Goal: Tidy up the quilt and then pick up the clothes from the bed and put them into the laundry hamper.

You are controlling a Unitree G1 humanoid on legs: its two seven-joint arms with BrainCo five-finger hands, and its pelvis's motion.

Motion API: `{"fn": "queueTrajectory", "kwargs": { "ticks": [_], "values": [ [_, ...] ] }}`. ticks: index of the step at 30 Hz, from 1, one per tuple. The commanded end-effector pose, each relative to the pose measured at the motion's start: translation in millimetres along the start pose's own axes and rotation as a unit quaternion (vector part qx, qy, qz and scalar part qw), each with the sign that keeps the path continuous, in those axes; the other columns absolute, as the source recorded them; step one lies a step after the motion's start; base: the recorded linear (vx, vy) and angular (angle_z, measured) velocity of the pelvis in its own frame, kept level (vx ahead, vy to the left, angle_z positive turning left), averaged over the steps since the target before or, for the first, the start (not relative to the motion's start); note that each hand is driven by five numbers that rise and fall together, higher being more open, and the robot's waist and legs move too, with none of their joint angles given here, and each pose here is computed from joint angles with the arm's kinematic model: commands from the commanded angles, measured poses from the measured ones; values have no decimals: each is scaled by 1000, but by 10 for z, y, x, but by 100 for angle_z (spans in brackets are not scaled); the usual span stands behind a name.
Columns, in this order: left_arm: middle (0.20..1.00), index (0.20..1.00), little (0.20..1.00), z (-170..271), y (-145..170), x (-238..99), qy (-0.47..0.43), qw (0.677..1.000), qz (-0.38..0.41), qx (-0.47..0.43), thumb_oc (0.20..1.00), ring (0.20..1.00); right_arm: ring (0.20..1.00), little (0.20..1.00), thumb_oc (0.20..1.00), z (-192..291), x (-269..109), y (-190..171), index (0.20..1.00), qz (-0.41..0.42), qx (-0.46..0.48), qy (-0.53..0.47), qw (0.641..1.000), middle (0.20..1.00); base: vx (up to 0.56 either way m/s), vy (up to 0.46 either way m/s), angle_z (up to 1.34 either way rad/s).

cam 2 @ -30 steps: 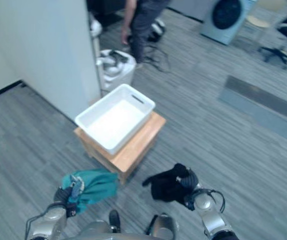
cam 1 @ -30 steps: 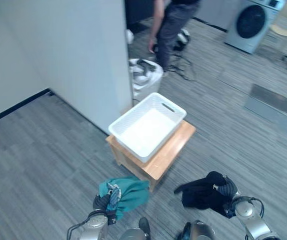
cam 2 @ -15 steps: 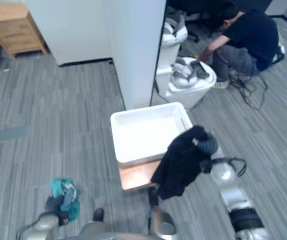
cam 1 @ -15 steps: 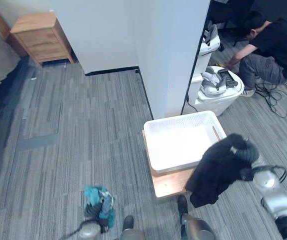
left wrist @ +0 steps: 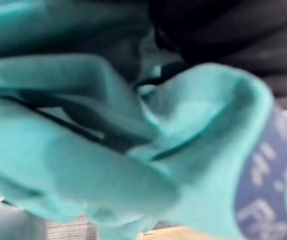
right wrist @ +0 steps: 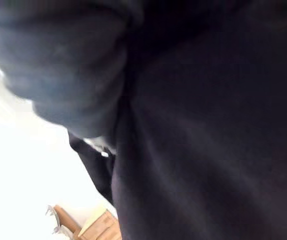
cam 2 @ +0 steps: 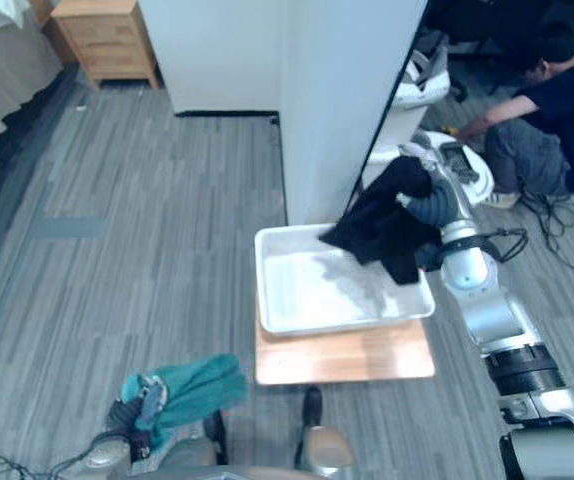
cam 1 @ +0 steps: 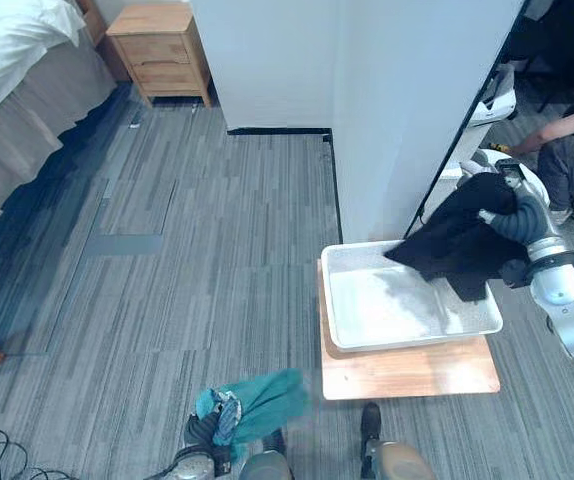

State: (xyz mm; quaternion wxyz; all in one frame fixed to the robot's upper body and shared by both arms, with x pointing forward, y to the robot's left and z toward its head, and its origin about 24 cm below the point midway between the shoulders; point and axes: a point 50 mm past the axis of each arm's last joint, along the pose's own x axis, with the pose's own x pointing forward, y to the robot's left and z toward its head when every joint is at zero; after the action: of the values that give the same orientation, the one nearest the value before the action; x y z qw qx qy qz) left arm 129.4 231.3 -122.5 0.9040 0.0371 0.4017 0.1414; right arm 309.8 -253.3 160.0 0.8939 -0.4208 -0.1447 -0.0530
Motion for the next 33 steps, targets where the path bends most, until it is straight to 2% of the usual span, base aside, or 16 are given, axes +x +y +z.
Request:
{"fn": "queueTrajectory", "kwargs": {
  "ticks": [1, 5, 6, 7, 10, 14, 15, 16, 17, 21, 23, 24, 27, 28, 33],
  "values": [
    [200, 200, 200, 196, 90, 30, -45, 999, 1, 2, 200, 200, 200, 200, 200, 168, 110, -103, 200, -24, 0, -42, 999, 200, 0, 0, 0],
    [200, 200, 200, 481, 60, -8, -112, 994, -19, -7, 200, 200, 200, 200, 200, 20, 49, 154, 200, 27, -18, -8, 999, 200, -4, -4, 1],
    [200, 200, 200, 599, 56, -31, -138, 990, -25, -7, 200, 200, 482, 482, 482, -46, 36, 204, 482, 35, -24, 8, 999, 482, -26, -13, 13],
    [200, 200, 200, 751, 48, -66, -172, 984, -34, -1, 200, 200, 1000, 1000, 1000, -126, 17, 257, 1000, 44, -34, 26, 998, 1000, -29, -13, 27],
    [200, 200, 200, 1250, 61, -219, -285, 957, -53, 20, 200, 200, 1000, 1000, 1000, -236, -9, 326, 1000, 56, -71, 46, 995, 1000, -14, -6, 18],
    [200, 200, 200, 1893, 146, -528, -438, 896, -39, 59, 200, 200, 1000, 1000, 1000, -304, -40, 218, 1000, 42, -227, 24, 973, 1000, -5, -2, 2],
    [200, 200, 200, 1894, 147, -530, -438, 896, -39, 59, 200, 200, 1000, 1000, 1000, -303, -40, 218, 1000, 42, -227, 24, 973, 1000, 19, -4, -3],
    [200, 200, 200, 2222, 142, -750, -519, 852, -37, 56, 200, 200, 1000, 1000, 1000, -456, -163, 169, 1000, 45, -298, 33, 953, 1000, -3, -9, -3],
    [200, 200, 200, 2225, 141, -751, -519, 852, -37, 57, 200, 200, 1000, 1000, 1000, -457, -165, 168, 1000, 45, -298, 33, 953, 1000, 0, 0, 0],
    [200, 200, 200, 2566, 18, -981, -589, 805, -56, 34, 200, 200, 1000, 1000, 1000, -743, -451, 151, 1000, 67, -349, 80, 931, 1000, 15, 0, -3],
    [200, 200, 200, 2817, -187, -1115, -632, 771, -67, 41, 200, 200, 1000, 1000, 1000, -910, -714, 252, 1000, 95, -351, 114, 925, 1000, 47, -4, -21],
    [200, 200, 200, 2822, -195, -1116, -632, 771, -68, 41, 200, 200, 1000, 1000, 1000, -912, -718, 245, 1000, 94, -351, 115, 925, 1000, 37, 8, -19],
    [200, 200, 200, 3085, -501, -1152, -653, 751, -77, 55, 200, 200, 1000, 1000, 1000, -1013, -931, 384, 1000, 124, -328, 141, 926, 1000, 9, 19, -33],
    [200, 200, 200, 3335, -769, -970, -629, 770, -62, 84, 200, 200, 1000, 1000, 1000, -1038, -1116, 527, 1000, 152, -291, 156, 932, 1000, -14, 32, -50],
    [200, 200, 200, 3549, -1001, -837, -599, 793, -54, 97, 200, 200, 1000, 1000, 1000, -1091, -1324, 719, 1000, 203, -280, 166, 924, 1000, -43, 16, -88]
  ]
}}
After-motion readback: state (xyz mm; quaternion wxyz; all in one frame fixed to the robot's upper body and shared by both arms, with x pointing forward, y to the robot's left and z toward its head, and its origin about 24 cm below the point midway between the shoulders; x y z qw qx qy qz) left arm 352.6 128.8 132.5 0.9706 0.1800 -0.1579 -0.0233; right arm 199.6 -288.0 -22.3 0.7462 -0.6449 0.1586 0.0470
